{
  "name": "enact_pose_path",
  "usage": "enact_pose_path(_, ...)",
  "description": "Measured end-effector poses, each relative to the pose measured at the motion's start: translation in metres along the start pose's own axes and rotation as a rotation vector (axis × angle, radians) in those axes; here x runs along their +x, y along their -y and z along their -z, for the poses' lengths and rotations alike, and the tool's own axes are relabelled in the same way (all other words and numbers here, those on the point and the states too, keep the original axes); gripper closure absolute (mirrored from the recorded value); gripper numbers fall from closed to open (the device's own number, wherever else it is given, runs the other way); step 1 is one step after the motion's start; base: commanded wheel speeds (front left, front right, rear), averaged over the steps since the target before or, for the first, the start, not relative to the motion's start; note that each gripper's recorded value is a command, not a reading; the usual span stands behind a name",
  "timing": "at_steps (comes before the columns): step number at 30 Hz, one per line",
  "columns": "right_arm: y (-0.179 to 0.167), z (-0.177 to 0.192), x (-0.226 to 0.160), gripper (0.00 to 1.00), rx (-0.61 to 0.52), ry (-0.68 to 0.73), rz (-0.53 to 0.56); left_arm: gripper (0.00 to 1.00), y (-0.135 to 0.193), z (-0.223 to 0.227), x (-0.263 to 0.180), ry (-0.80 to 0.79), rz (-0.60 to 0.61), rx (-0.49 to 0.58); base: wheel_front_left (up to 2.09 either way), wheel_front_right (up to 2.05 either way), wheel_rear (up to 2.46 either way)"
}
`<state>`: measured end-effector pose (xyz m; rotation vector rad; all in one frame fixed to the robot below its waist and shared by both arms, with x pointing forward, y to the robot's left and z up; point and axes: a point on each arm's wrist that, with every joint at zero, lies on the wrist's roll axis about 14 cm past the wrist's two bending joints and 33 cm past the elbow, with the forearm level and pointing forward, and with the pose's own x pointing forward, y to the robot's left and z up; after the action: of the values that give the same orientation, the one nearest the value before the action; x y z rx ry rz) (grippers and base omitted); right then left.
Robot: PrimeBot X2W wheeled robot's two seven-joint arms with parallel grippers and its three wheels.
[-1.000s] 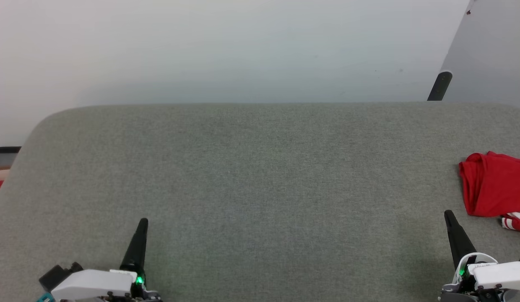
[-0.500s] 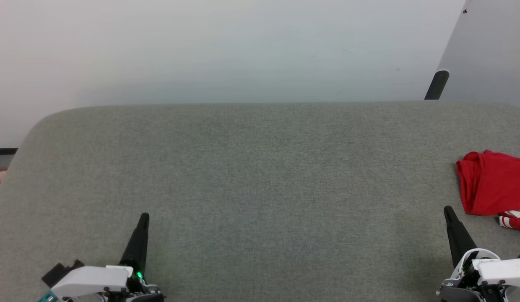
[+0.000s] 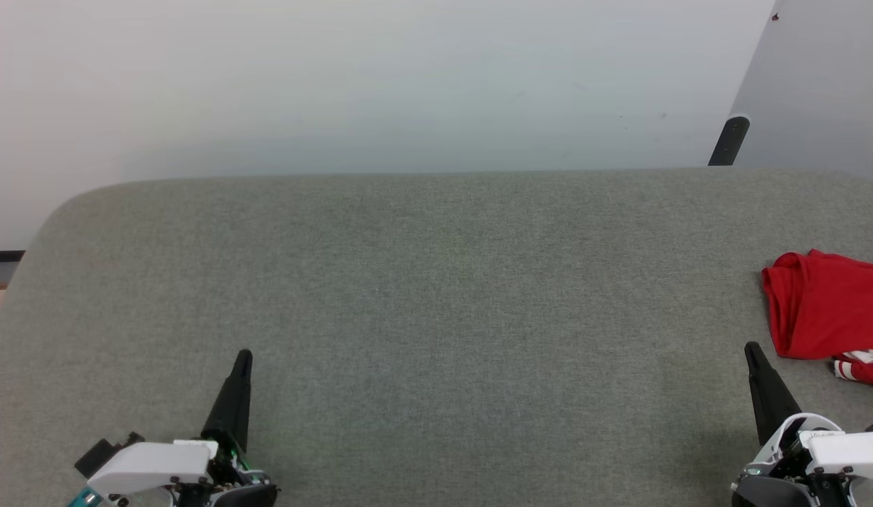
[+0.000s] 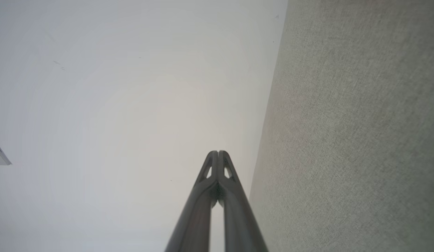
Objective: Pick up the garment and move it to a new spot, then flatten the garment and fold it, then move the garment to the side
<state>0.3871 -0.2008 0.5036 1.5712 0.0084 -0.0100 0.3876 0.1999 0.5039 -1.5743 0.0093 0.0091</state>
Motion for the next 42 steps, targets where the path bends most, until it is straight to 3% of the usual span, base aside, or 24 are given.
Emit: enact_pose_path(42, -0.0022, 0.0003, 0.0015, 1.00, 0.000, -0.001, -0.006, 1.00, 0.0002, 0.0001, 0.0002, 0.000, 0.001, 0.000, 0.00, 0.00, 0.00)
